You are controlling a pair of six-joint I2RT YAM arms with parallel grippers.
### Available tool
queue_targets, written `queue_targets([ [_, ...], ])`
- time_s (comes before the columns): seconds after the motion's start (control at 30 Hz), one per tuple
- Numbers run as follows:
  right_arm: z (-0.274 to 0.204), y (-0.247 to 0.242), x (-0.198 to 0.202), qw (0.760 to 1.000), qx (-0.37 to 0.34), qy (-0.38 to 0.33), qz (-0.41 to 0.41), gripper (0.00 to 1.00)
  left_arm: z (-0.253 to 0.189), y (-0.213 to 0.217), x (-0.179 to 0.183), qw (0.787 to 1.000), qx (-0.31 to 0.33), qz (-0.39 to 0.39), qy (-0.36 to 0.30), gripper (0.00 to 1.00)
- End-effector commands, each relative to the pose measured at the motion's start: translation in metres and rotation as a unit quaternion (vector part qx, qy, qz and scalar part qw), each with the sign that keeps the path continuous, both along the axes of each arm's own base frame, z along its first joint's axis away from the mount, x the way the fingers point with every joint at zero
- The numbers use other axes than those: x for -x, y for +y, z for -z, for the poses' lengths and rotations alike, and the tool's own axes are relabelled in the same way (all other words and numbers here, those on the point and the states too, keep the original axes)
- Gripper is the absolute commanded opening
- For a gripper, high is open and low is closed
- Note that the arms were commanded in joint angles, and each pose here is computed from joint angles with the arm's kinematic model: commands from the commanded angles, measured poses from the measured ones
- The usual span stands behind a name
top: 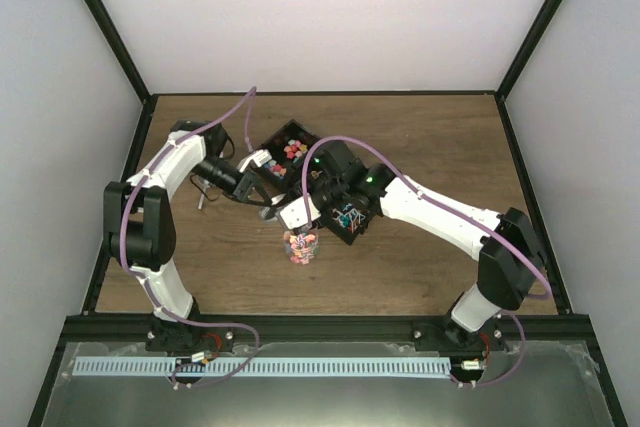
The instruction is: Pack the candies
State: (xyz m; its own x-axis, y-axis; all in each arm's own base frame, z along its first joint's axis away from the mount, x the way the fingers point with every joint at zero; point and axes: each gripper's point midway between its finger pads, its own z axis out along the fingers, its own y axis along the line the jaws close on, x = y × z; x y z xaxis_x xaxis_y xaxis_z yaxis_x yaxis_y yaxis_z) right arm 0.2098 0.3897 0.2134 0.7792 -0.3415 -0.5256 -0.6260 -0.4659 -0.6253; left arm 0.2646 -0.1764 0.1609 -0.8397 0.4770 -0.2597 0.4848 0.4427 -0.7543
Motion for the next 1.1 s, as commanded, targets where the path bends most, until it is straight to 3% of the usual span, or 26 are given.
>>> queue_targets([
  [0.0, 0.001, 0.007, -0.003, 0.999, -0.003, -0.049, -0.009, 0.42, -0.005, -0.007, -0.004, 1.0, 0.023, 0.004, -0.002, 0.04],
  [0.2, 0.012, 0.009, -0.016, 0.996, 0.019, -0.082, 0.012, 0.35, -0.003, -0.007, -0.005, 1.0, 0.022, 0.003, 0.003, 0.04],
  [0.53, 0.01, 0.01, -0.022, 0.995, 0.023, -0.087, 0.034, 0.14, -0.005, -0.007, -0.005, 1.0, 0.026, 0.001, 0.001, 0.05],
  [0.57, 0.01, 0.01, -0.021, 0.996, 0.023, -0.082, 0.036, 0.14, -0.006, -0.007, -0.006, 1.0, 0.028, 0.001, -0.001, 0.09],
  [0.67, 0.004, 0.01, -0.021, 0.997, 0.017, -0.063, 0.052, 0.13, -0.018, 0.001, -0.016, 0.999, 0.032, -0.013, -0.025, 0.4],
  [0.8, -0.012, 0.014, -0.029, 0.994, -0.002, -0.005, 0.105, 0.11, -0.057, 0.037, -0.053, 0.991, 0.049, -0.081, -0.098, 0.58],
  [0.83, -0.018, 0.014, -0.032, 0.992, -0.008, 0.017, 0.121, 0.11, -0.072, 0.051, -0.064, 0.985, 0.051, -0.105, -0.128, 0.67],
  [0.9, -0.031, 0.014, -0.036, 0.984, -0.023, 0.08, 0.159, 0.11, -0.102, 0.079, -0.083, 0.967, 0.041, -0.156, -0.199, 0.81],
  [0.93, -0.037, 0.014, -0.036, 0.975, -0.03, 0.13, 0.18, 0.11, -0.117, 0.091, -0.091, 0.953, 0.03, -0.177, -0.243, 0.97],
  [1.07, -0.077, 0.006, -0.045, 0.924, -0.072, 0.295, 0.233, 0.11, -0.174, 0.117, -0.101, 0.88, -0.025, -0.25, -0.404, 1.0],
])
